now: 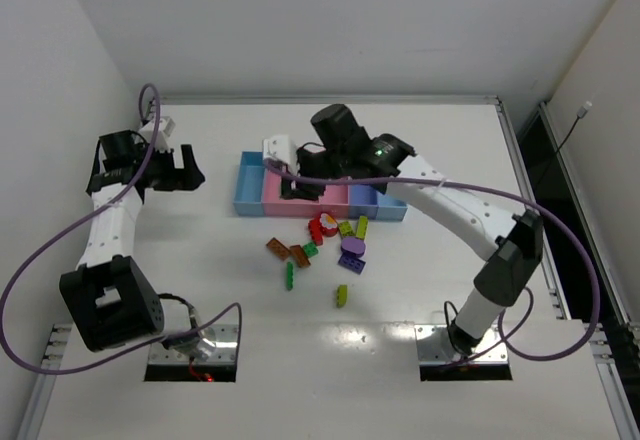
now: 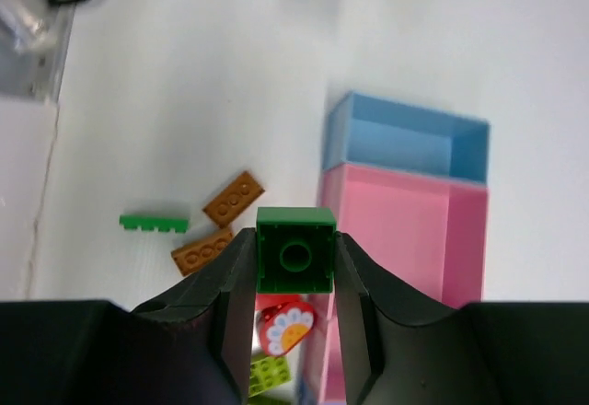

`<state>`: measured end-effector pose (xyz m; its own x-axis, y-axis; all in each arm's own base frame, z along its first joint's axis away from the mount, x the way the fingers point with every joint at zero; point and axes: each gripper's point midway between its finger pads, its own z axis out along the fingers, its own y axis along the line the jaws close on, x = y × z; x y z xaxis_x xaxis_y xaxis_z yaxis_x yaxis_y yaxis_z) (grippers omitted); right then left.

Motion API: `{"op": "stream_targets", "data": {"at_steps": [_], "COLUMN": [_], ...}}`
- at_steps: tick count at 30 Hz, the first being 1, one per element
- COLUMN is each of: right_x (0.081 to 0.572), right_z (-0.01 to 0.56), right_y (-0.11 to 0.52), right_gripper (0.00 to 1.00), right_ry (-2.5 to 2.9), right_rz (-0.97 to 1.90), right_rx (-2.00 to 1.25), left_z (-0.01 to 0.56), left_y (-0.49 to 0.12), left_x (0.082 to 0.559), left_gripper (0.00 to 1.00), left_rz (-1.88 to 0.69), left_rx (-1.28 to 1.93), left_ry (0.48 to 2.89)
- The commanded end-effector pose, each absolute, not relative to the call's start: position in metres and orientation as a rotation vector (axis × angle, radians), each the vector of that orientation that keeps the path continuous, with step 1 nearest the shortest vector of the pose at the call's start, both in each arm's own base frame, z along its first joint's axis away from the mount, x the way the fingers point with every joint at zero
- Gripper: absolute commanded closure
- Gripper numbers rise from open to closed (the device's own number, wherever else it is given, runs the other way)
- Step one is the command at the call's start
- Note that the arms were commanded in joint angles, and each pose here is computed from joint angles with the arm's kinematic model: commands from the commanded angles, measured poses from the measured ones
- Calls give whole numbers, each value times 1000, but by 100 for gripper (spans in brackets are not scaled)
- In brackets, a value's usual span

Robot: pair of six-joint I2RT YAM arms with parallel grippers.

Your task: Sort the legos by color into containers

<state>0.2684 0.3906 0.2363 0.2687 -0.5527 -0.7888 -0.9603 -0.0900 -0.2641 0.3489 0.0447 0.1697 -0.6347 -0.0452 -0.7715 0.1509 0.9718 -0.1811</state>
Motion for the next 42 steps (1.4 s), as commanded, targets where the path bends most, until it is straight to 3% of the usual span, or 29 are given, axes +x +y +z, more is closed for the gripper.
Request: {"op": "stream_targets", "data": {"at_steps": [1, 10, 16, 30, 31, 32, 38, 42], "right_x": [299, 381, 421, 448, 450, 453, 457, 450], "right_z": [230, 199, 172, 118, 113, 114, 112, 124], "right_y": [361, 230, 155, 136, 132, 132, 130, 127], "right_gripper": [100, 100, 100, 100, 94, 75, 33, 30], "right_ry": [1733, 2186, 2327, 2471, 2483, 2478, 2478, 2448], "right_rz": [612, 339, 319, 531, 528, 527, 508, 489], "right_rx": [-1488, -780, -464, -338, -325, -325, -332, -346], "left_z": [183, 188, 207, 202, 202, 202, 202, 200], "left_y": [39, 22, -16, -32, -32, -32, -30, -37], "left_x": [365, 381, 392, 399, 399, 399, 399, 396], "left_gripper": [1, 1, 1, 1, 1, 1, 1, 1], "left_rz": [-299, -338, -306, -293, -293, -293, -281, -320], "left_rx": [106, 135, 267, 294, 294, 294, 289, 332], "left_ry": [2185, 2166, 2115, 2136, 2136, 2136, 2138, 2132]}}
